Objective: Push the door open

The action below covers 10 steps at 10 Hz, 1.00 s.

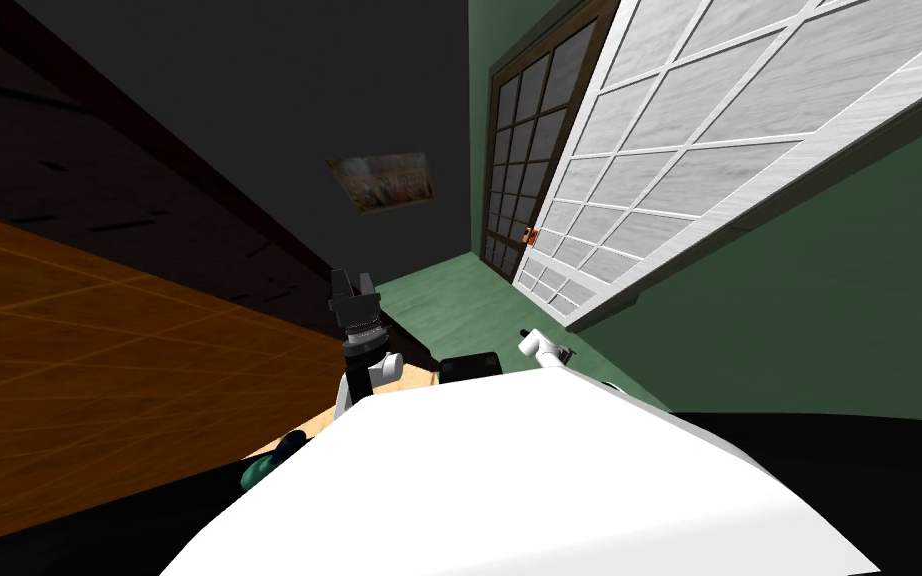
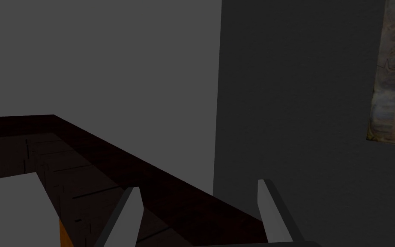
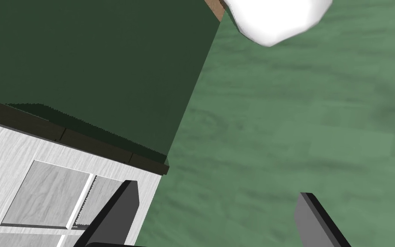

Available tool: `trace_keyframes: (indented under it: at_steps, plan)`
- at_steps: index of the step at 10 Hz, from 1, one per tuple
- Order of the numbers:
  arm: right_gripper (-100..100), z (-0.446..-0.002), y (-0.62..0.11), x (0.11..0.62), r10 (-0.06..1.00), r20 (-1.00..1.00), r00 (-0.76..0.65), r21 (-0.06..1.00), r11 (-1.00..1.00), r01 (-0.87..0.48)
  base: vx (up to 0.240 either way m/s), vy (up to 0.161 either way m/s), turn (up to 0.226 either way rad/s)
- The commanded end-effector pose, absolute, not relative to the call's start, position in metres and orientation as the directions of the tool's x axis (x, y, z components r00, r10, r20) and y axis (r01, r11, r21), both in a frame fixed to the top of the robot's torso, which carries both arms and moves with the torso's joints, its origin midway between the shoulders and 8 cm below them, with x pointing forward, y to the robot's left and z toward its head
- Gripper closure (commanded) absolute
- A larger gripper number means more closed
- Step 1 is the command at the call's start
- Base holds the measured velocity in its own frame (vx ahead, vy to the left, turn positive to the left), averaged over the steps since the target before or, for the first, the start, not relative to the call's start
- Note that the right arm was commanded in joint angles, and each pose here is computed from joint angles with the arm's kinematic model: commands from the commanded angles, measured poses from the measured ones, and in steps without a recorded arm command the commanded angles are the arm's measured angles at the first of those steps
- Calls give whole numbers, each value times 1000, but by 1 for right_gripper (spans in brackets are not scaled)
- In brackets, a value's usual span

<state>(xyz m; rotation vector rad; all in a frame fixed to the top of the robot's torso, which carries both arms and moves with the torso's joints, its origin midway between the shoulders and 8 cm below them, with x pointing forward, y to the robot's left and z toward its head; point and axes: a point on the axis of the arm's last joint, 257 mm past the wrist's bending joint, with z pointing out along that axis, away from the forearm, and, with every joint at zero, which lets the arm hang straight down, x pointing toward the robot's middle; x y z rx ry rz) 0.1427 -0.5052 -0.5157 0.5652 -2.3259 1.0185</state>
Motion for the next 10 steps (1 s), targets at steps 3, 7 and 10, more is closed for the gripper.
trace_keyframes:
  at_steps: [3,7,10]
  plan:
    - [-100,-516,-505,143,-160,618,-770,-539,627,-562,4,-5,18]
    - [-100,-516,-506,143,-165,627,-761,-534,621,-574,-10,7,-22]
    - [-100,-516,-506,143,-166,628,-760,-533,620,-576,-16,12,-40]
